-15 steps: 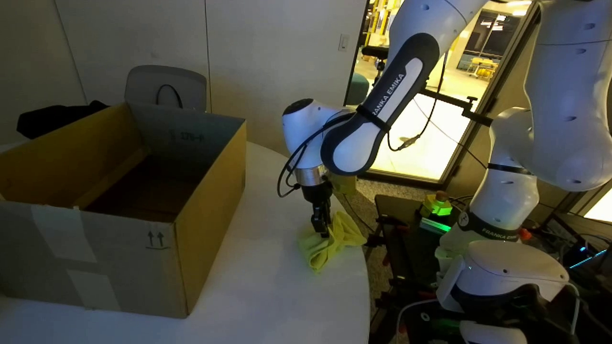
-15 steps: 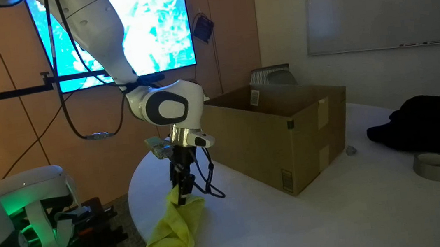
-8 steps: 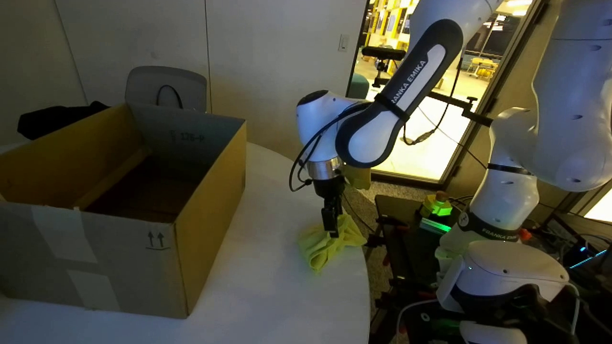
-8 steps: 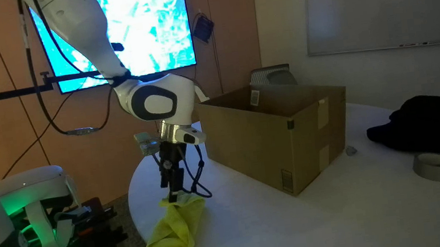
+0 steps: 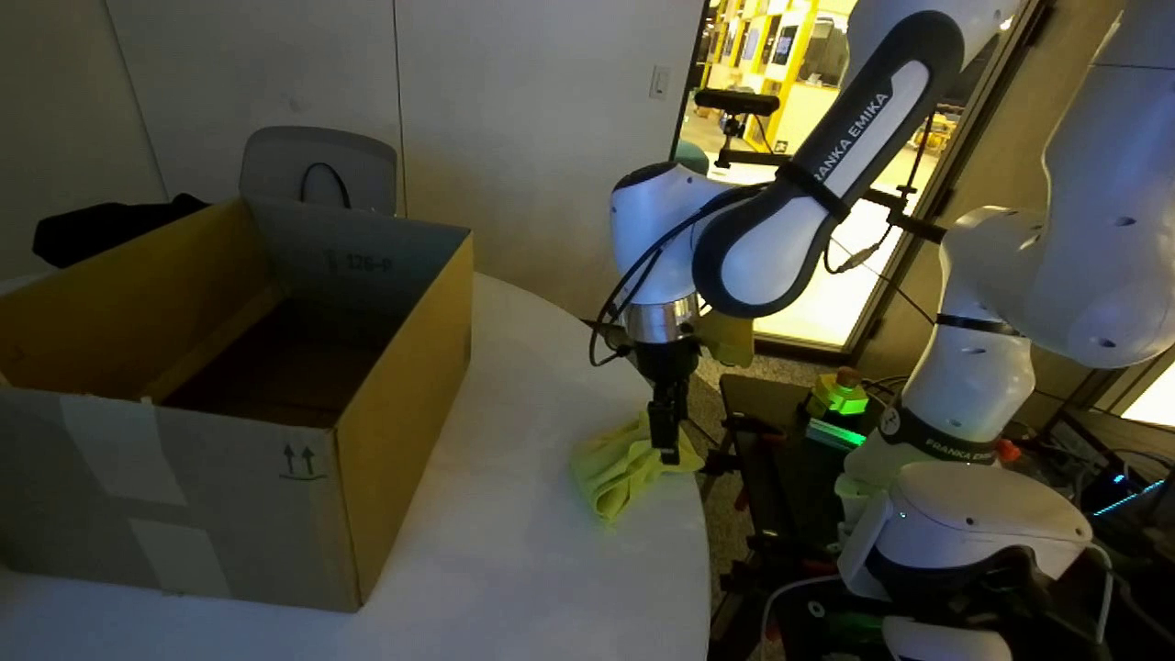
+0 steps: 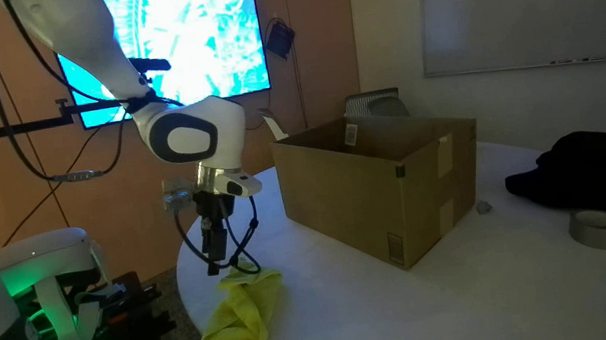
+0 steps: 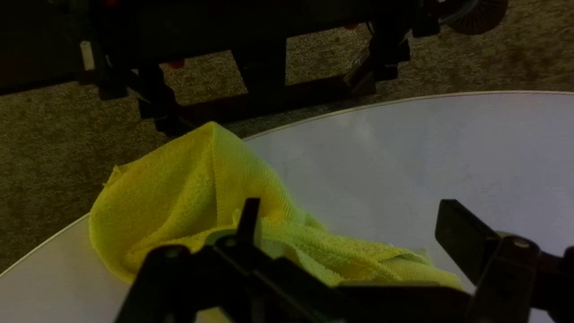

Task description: Put the marker on the towel and wrap it, then put it in the box

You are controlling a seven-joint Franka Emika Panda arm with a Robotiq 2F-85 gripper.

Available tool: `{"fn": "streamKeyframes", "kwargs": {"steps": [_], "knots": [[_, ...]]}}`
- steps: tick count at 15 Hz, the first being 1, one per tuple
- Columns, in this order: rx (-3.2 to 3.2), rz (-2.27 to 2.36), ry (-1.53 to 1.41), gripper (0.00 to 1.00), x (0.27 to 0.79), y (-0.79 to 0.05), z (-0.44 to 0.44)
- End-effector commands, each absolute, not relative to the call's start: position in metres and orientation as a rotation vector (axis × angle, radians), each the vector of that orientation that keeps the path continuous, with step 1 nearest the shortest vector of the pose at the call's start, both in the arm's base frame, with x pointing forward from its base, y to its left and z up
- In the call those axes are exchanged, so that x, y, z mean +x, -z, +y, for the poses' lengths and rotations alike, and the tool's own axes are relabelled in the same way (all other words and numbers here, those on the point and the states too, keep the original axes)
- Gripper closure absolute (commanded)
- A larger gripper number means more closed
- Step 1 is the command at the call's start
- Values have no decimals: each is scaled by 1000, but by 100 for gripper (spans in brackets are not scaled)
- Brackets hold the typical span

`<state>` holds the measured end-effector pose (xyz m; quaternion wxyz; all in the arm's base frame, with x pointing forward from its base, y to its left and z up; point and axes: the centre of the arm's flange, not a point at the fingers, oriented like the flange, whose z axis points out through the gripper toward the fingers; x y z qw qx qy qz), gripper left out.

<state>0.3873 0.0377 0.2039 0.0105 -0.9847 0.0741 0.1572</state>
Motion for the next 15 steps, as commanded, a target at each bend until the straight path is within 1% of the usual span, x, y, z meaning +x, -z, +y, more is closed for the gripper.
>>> {"fn": "streamKeyframes", "kwargs": {"steps": [1,8,15], "knots": [[-3089,225,-380,0,370,-191,57],[-3189,101,-207,0,388,-151,52],[-3264,-123,-103,0,412,-139,17]]}}
